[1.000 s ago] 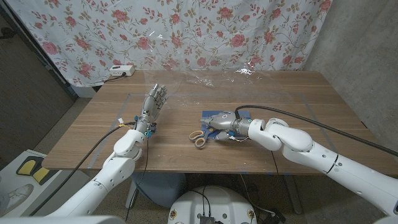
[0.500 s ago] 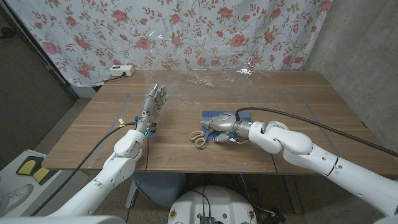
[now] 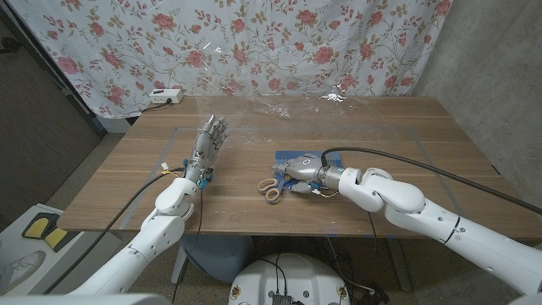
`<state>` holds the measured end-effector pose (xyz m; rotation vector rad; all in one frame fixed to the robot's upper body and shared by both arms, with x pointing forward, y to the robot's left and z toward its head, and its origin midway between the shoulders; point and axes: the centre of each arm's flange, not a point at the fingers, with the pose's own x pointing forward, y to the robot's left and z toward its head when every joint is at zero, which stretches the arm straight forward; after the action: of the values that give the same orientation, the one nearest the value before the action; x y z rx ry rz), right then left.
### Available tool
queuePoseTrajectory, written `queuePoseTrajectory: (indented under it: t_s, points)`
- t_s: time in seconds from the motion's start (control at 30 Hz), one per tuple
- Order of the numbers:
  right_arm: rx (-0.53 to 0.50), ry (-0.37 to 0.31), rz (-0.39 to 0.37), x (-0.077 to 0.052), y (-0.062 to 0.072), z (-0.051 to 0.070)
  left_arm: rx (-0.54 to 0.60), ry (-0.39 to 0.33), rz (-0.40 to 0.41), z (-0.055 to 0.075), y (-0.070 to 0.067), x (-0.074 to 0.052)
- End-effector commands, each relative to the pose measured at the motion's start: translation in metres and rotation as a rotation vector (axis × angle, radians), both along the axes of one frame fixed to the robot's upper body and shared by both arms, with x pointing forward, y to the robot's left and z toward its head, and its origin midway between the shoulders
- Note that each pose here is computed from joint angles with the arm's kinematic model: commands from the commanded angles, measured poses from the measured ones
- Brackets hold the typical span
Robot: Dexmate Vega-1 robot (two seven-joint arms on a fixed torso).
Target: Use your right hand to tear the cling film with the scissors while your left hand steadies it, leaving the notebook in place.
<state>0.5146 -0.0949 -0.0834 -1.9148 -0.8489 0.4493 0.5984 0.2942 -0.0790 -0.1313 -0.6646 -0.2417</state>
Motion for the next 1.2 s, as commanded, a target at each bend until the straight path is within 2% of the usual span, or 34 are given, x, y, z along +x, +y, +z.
queuePoseTrajectory:
  t_s: [0.03, 0.43, 0.83, 1.2]
  points:
    - [0.02, 0.006, 0.0, 0.0009, -0.0014, -0.007, -0.004, -0.002, -0.001, -0.0022, 0.0006, 0.0002]
    - [0.032, 0.002, 0.004, 0.0007, -0.0027, -0.0131, -0.005, -0.002, -0.003, -0.0029, 0.0001, -0.0006]
    - [0.099, -0.023, 0.061, -0.0011, -0.0036, -0.0125, -0.012, 0.001, -0.001, -0.0073, 0.0015, -0.0022]
    - [0.15, -0.032, 0.087, -0.0035, -0.008, -0.0049, -0.019, 0.002, -0.001, -0.0105, 0.0023, -0.0028]
